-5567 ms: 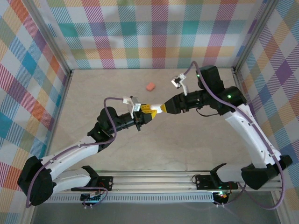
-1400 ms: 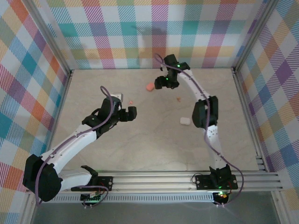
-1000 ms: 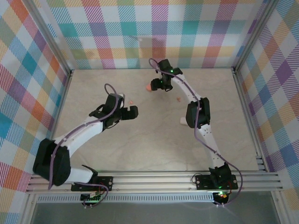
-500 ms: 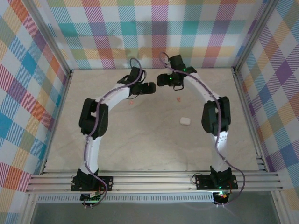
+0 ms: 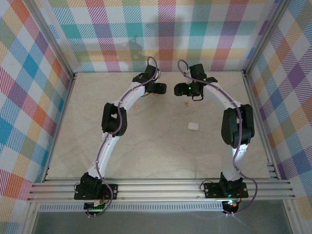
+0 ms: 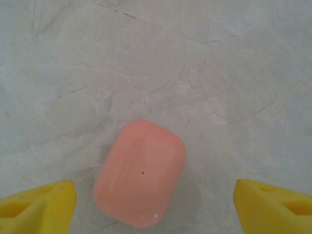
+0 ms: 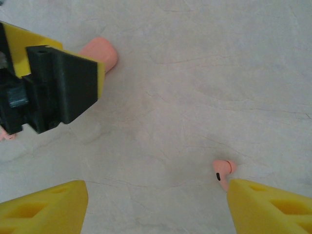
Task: Insert wireless bluetooth earbuds into charging case
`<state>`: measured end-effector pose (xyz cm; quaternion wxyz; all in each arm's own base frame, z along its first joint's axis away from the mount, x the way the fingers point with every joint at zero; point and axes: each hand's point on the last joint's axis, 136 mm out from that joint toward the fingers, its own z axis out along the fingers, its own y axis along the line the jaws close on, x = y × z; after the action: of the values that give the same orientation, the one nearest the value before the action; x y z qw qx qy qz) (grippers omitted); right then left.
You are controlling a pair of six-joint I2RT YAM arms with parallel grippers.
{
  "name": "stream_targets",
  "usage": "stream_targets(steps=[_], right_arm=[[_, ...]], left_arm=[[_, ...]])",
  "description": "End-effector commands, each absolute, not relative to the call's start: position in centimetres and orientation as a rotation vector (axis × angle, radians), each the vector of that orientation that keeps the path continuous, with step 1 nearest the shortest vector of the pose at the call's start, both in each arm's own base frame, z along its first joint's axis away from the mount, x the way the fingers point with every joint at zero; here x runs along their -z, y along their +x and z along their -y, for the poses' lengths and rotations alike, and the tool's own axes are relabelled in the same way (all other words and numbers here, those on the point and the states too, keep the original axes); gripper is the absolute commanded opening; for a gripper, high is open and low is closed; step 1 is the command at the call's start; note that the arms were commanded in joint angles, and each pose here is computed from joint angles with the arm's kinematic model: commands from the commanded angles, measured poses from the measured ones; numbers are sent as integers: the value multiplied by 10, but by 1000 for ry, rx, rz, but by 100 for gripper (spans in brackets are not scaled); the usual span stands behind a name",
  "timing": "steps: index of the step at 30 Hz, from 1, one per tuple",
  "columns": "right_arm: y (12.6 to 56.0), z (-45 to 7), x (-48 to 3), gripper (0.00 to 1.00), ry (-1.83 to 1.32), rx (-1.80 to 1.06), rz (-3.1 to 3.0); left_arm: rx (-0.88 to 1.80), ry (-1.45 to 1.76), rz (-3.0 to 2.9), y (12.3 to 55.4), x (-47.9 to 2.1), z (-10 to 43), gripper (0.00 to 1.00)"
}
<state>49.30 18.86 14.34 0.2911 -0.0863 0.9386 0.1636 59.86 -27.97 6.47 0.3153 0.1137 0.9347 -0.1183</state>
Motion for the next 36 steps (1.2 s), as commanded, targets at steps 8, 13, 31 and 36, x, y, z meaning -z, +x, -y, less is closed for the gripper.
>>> stream_targets(steps=[8, 13, 31, 36], right_arm=[[487, -200, -181, 72, -257, -555, -2371], [482, -207, -177, 62, -220, -632, -2377], [430, -206, -152, 63, -12, -986, -2481], [403, -212, -152, 56, 24, -1283, -2507]], left_arm=[[323, 392, -2495, 599, -32, 280, 73], [320, 437, -2505, 593, -30, 282, 60], [530, 708, -2541, 498, -33, 310, 27], [727, 777, -2441, 443, -41, 318, 25]])
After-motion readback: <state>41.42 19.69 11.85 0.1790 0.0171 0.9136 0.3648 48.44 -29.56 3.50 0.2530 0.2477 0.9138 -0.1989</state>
